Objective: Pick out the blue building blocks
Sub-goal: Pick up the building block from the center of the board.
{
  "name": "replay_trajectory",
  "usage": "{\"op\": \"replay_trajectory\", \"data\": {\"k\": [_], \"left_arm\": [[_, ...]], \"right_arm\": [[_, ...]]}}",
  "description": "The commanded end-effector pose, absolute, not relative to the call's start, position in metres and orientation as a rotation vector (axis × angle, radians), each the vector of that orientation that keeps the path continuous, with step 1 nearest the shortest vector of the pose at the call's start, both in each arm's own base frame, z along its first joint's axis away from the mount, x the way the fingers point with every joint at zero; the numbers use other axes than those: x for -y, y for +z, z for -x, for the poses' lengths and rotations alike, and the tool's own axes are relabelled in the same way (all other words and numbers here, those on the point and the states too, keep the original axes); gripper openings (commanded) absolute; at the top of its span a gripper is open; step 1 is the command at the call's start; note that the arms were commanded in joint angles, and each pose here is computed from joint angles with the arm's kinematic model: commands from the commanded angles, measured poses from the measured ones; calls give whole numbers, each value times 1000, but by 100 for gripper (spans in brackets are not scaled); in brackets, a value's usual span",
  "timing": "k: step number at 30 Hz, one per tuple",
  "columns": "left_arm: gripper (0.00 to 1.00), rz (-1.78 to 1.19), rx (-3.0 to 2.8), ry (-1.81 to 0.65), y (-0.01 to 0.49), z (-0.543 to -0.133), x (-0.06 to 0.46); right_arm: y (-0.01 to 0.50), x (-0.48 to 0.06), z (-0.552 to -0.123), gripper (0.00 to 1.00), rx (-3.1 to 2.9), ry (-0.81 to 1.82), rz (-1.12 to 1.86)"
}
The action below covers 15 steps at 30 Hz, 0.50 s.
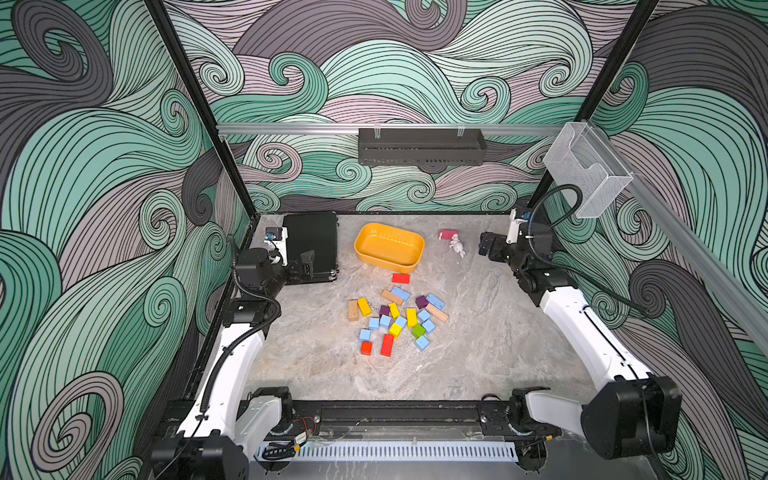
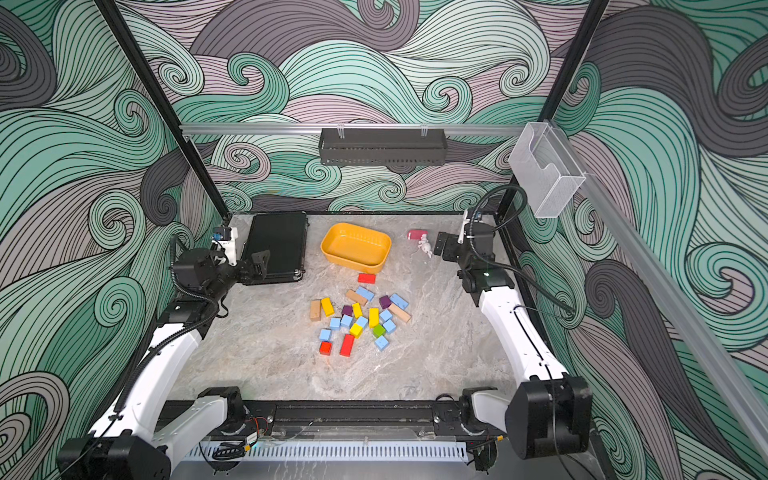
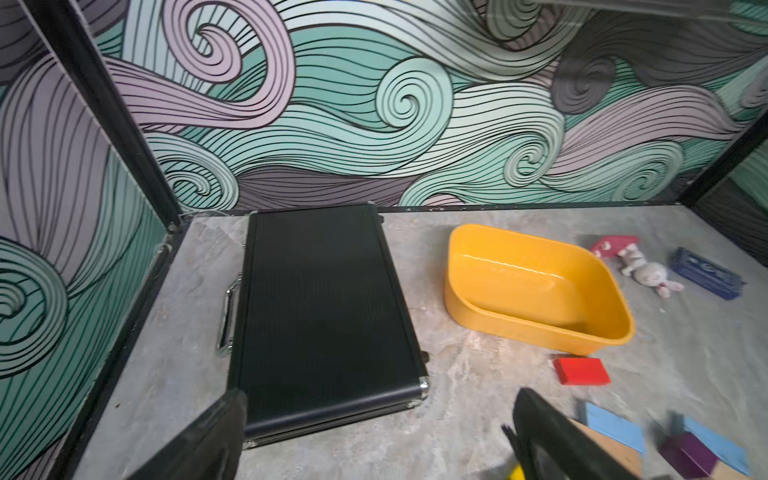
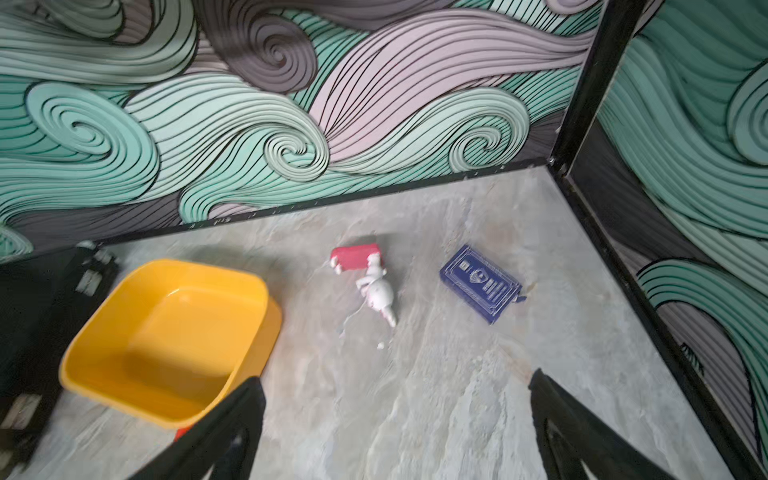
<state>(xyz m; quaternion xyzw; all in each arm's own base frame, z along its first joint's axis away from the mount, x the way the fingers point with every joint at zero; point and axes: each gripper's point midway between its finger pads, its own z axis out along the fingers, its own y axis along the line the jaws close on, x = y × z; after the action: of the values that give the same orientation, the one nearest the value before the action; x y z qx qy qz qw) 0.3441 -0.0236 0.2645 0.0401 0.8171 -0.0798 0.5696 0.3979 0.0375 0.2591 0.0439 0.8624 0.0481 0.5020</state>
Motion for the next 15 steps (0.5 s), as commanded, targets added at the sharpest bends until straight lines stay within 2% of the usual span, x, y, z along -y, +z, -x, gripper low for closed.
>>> {"op": "replay_trajectory", "data": {"k": [1, 8, 15], "left_arm": [[99, -186, -1909, -312, 276, -325, 48], [98, -261, -1890, -378, 272, -306, 66], [99, -302, -1936, -456, 259, -299, 86]], "right_arm": [[225, -63, -355, 99, -2351, 212, -20], [197, -91, -307, 99, -2592, 246, 130], [149, -116, -275, 99, -2779, 232, 250]]}}
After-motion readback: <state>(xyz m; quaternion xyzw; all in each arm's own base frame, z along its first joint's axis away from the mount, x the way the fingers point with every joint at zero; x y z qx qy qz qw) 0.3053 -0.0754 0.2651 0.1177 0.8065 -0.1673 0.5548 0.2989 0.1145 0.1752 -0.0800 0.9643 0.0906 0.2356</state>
